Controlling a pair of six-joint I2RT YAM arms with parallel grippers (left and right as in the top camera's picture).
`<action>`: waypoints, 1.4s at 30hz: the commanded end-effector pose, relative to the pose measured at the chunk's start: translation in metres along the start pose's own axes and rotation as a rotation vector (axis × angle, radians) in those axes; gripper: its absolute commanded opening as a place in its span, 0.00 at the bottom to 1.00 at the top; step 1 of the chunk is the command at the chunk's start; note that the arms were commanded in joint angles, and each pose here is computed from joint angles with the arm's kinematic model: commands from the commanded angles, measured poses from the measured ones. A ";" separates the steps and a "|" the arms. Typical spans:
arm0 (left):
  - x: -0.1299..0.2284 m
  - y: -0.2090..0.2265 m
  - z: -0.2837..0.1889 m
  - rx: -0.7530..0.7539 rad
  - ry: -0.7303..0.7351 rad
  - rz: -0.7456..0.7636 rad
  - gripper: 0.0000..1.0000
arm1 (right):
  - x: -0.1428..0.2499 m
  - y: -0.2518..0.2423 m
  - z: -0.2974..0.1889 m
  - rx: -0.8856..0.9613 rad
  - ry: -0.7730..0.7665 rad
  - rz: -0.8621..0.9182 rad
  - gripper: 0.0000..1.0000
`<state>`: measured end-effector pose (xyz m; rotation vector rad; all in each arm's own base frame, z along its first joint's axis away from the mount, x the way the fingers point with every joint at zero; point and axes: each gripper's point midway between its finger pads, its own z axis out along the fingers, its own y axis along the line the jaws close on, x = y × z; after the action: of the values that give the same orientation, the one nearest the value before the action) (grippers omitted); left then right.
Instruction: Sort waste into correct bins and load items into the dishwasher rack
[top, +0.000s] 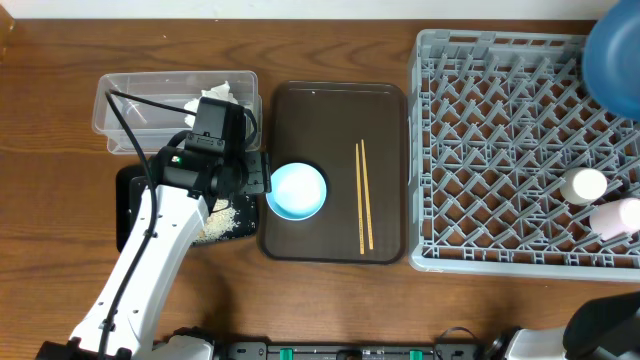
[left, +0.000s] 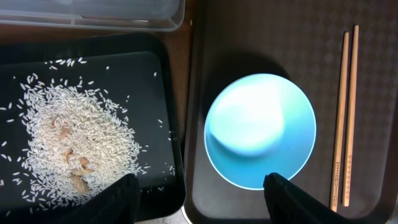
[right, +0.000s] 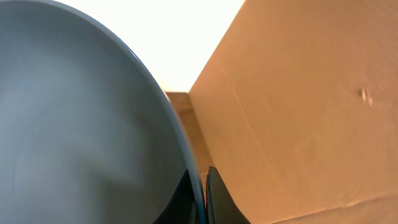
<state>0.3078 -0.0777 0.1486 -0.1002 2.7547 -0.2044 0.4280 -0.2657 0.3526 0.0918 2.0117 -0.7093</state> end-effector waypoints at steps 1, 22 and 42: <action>-0.003 0.002 -0.002 -0.004 -0.011 -0.010 0.67 | 0.001 -0.010 0.004 0.150 0.066 -0.189 0.01; -0.003 0.002 -0.002 -0.004 -0.011 -0.010 0.67 | 0.042 -0.037 0.054 0.630 0.347 -0.356 0.01; -0.004 0.001 -0.002 -0.002 -0.015 -0.010 0.67 | 0.074 0.072 0.110 0.445 0.375 -0.445 0.01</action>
<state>0.3084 -0.0778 0.1489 -0.1001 2.7521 -0.2052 0.4842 -0.2938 0.2530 0.0856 2.1655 -1.5714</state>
